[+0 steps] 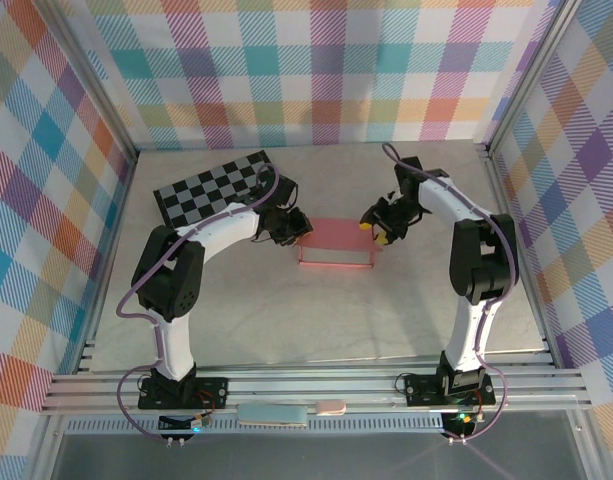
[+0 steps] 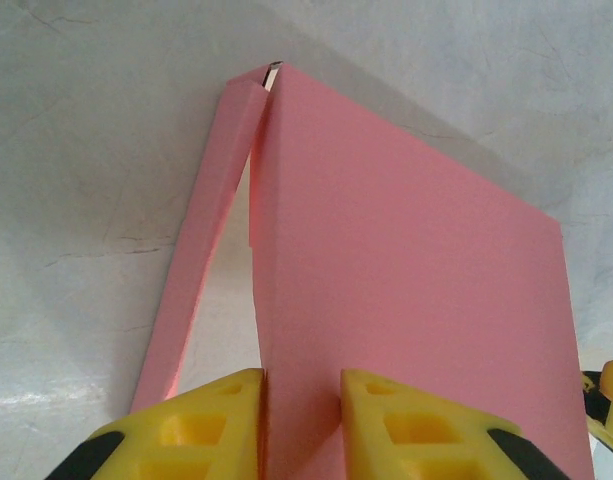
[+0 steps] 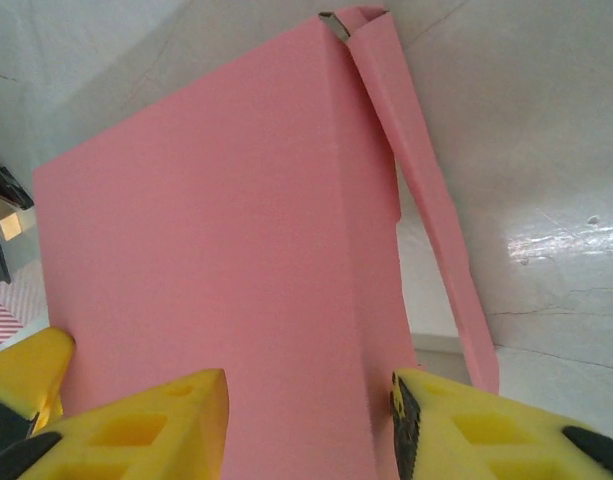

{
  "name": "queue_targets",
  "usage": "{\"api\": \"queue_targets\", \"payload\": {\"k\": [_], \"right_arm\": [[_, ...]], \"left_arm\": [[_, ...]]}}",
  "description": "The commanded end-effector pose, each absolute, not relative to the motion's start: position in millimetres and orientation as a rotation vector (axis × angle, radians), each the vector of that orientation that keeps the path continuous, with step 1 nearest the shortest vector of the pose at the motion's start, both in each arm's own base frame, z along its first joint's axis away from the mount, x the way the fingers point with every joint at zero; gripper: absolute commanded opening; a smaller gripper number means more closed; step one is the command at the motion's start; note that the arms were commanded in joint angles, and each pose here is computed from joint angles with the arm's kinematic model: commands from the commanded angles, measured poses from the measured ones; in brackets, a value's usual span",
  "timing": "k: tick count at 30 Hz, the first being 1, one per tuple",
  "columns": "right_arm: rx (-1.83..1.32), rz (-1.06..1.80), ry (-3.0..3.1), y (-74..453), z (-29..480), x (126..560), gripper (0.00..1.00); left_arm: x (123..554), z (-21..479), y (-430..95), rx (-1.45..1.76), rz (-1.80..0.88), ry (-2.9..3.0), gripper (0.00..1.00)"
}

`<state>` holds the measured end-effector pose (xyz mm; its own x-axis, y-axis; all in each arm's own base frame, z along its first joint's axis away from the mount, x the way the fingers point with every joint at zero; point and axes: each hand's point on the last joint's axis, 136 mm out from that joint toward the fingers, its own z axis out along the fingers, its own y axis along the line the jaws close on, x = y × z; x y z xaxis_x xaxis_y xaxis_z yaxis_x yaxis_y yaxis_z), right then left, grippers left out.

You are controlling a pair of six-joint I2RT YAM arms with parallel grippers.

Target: Fold the paper box

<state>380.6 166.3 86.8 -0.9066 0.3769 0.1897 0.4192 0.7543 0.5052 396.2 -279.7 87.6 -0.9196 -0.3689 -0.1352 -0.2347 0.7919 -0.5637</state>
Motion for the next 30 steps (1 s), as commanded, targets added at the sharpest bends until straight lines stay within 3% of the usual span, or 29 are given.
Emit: {"api": "queue_targets", "payload": {"k": [1, 15, 24, 30], "right_arm": [[-0.602, -0.911, -2.846, 173.4, 93.6, 370.6, 0.45], [-0.636, -0.948, -2.826, 174.8, 88.8, 363.0, 0.41], [-0.726, -1.002, -2.824, 177.2, 90.9, 372.9, 0.22], [-0.727, -0.963, -2.841, 173.6, 87.1, 372.1, 0.16]], "left_arm": [[390.3, 83.5, -283.2, -0.442, -0.807, 2.779, 0.24], [386.0, 80.3, -281.7, -0.433, -0.805, 2.791, 0.24], [381.2, 76.1, -281.1, -0.428, -0.802, 2.81, 0.27], [376.5, 75.7, -275.8, -0.405, -0.767, 2.828, 0.31]]}}
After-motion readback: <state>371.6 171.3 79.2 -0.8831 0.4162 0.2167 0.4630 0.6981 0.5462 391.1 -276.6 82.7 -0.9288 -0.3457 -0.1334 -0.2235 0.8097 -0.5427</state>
